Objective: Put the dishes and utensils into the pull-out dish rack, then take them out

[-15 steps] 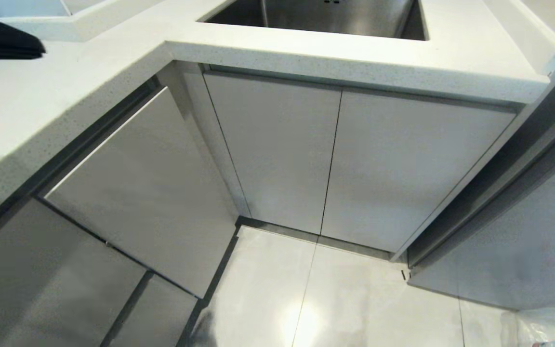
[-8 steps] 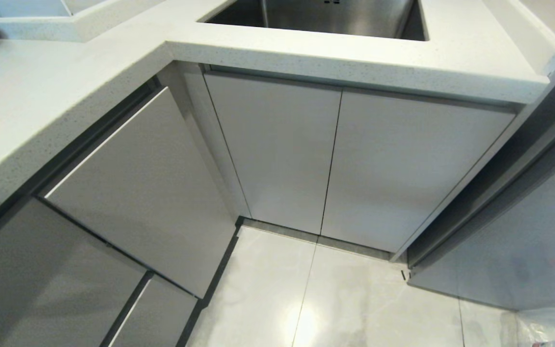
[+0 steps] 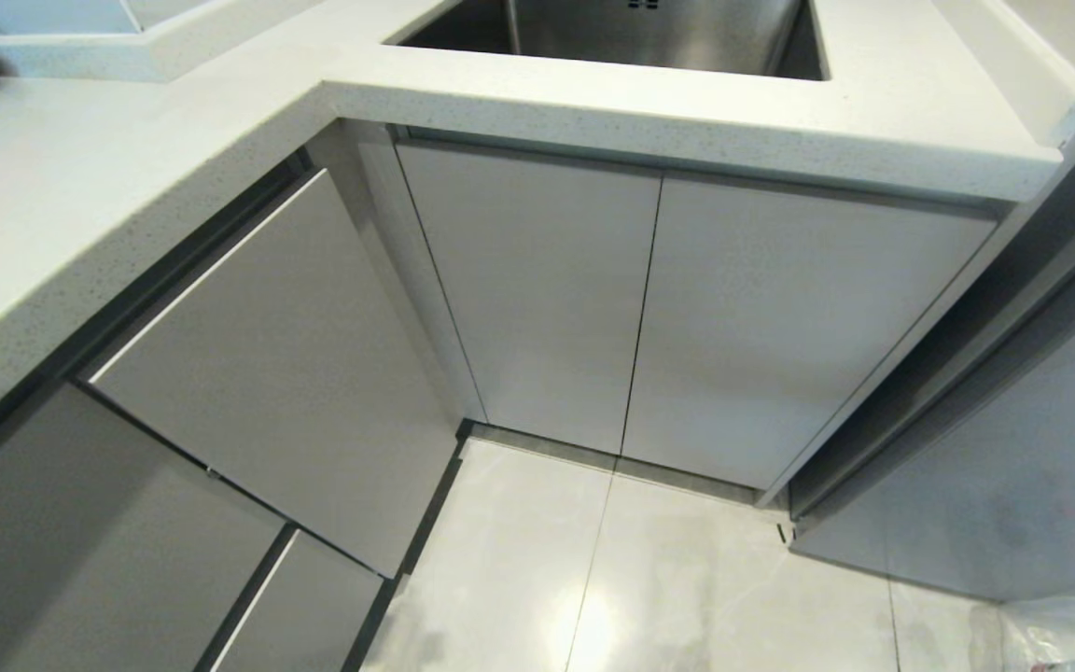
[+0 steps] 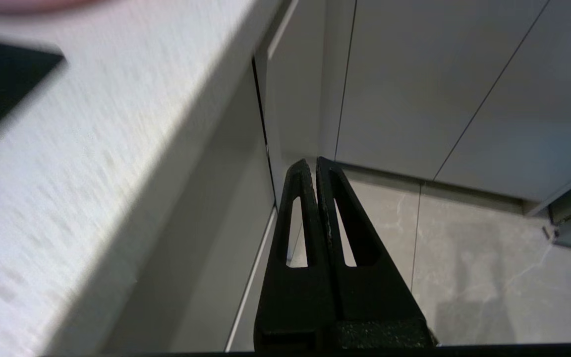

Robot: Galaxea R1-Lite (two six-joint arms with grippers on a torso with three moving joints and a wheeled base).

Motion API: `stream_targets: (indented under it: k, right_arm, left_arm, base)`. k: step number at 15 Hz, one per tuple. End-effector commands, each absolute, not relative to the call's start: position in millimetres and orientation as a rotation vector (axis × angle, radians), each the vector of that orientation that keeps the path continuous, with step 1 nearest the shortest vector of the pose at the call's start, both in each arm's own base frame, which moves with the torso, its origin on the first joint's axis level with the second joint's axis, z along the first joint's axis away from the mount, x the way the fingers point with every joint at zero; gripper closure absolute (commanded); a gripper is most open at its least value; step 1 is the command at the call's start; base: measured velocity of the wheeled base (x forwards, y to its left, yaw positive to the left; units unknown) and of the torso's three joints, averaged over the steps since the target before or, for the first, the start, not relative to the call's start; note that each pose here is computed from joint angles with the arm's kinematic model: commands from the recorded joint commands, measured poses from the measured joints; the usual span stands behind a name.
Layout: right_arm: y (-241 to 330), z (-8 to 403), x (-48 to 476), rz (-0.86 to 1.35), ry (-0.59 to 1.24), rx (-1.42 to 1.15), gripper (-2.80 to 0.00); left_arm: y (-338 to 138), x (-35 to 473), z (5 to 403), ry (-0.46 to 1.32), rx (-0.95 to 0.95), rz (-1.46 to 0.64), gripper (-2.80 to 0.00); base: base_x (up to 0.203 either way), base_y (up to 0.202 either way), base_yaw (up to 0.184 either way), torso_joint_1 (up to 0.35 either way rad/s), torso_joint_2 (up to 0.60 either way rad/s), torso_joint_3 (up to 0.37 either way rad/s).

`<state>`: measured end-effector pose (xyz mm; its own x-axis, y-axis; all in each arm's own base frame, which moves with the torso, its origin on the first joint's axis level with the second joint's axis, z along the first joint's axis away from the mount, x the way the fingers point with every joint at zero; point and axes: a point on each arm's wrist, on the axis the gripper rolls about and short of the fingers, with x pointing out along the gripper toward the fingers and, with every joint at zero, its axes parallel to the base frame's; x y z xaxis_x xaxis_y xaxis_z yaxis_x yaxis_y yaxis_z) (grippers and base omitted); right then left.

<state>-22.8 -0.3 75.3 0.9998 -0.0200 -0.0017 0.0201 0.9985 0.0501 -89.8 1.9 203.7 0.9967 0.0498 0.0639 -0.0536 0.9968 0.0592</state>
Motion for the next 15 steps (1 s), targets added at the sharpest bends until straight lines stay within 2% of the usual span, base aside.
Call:
stream_targets:
  k: [1,4,6,8,10,15]
  right_arm:
    - [-0.3,74.9,-22.7,-0.02,0.003,0.051,0.0]
    - [-0.3,74.9,-22.7,-0.02,0.003,0.051,0.0]
    - [-0.3,74.9,-22.7,-0.02,0.003,0.051,0.0]
    - [-0.3,74.9,-22.7,-0.02,0.003,0.051,0.0]
    - [-0.3,74.9,-22.7,-0.02,0.003,0.051,0.0]
    - [-0.3,74.9,-22.7,-0.02,0.003,0.051,0.0]
  left_arm:
    - [1.6,-89.1,167.5,-0.07,0.056,0.052,0.0]
    - [1.2,-49.2,117.1,0.027,0.036,0.044,0.0]
    - [1.1,-29.5,89.9,-0.005,0.036,0.043,0.0]
    - [0.5,-23.0,81.0,-0.055,0.03,0.015,0.0]
    - [0.0,-23.2,75.4,0.005,0.024,-0.004,0.0]
    - [0.1,-23.0,75.6,0.0,0.017,-0.003,0.0]
  base:
    - [0.0,0.0,0.0,0.0,0.0,0.0]
    - [0.0,0.0,0.0,0.0,0.0,0.0]
    - [0.0,0.0,0.0,0.0,0.0,0.0]
    - [0.0,0.0,0.0,0.0,0.0,0.0]
    - [0.0,0.0,0.0,0.0,0.0,0.0]
    - [0.0,0.0,0.0,0.0,0.0,0.0]
